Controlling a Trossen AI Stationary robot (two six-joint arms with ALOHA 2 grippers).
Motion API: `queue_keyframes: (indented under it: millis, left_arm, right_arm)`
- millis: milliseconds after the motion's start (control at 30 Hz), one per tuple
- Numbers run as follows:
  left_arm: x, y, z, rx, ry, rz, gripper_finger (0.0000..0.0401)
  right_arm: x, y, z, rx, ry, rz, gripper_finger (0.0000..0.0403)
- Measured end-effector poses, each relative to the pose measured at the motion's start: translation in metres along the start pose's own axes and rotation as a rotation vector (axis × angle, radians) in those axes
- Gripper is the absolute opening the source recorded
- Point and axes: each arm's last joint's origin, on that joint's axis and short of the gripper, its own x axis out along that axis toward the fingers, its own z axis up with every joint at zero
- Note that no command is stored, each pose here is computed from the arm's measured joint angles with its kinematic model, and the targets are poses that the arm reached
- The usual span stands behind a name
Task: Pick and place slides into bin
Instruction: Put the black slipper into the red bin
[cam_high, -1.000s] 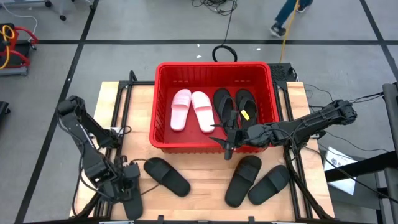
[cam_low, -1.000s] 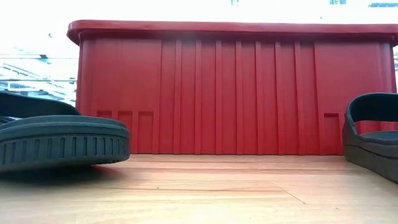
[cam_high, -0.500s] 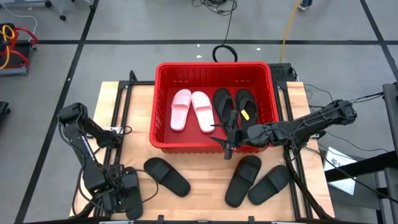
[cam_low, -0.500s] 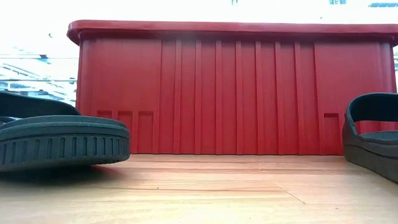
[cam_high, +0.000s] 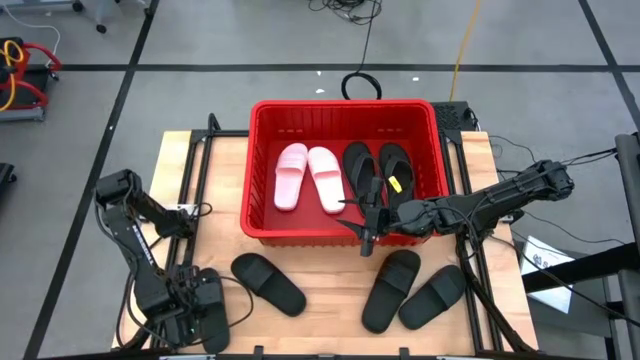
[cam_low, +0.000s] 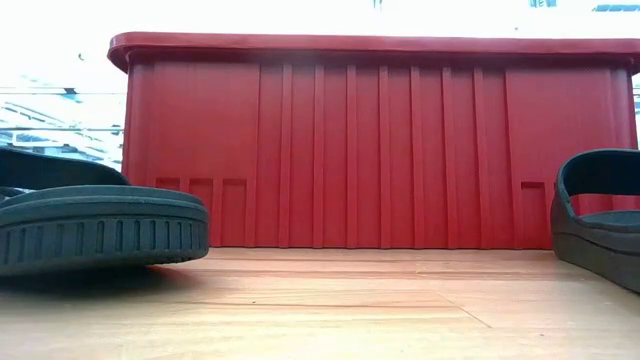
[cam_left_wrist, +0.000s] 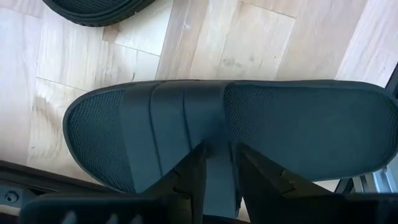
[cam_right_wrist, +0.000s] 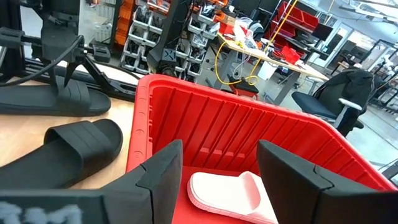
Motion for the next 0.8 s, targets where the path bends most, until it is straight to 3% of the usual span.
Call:
queue_keyframes:
  millis: [500,800]
  left_arm:
    - [0.025,-0.007,-0.001,-0.029,0.038,0.119,0.0092]
    - [0.013,0.010,0.011,-0.112,0.008,0.324,0.0092]
  right_arm:
    - [0.000,0.000,0.000,-0.001,0.000,0.000,0.0196]
    - [0.000,0.000,0.000,0.005,0.000,0.000,0.0196]
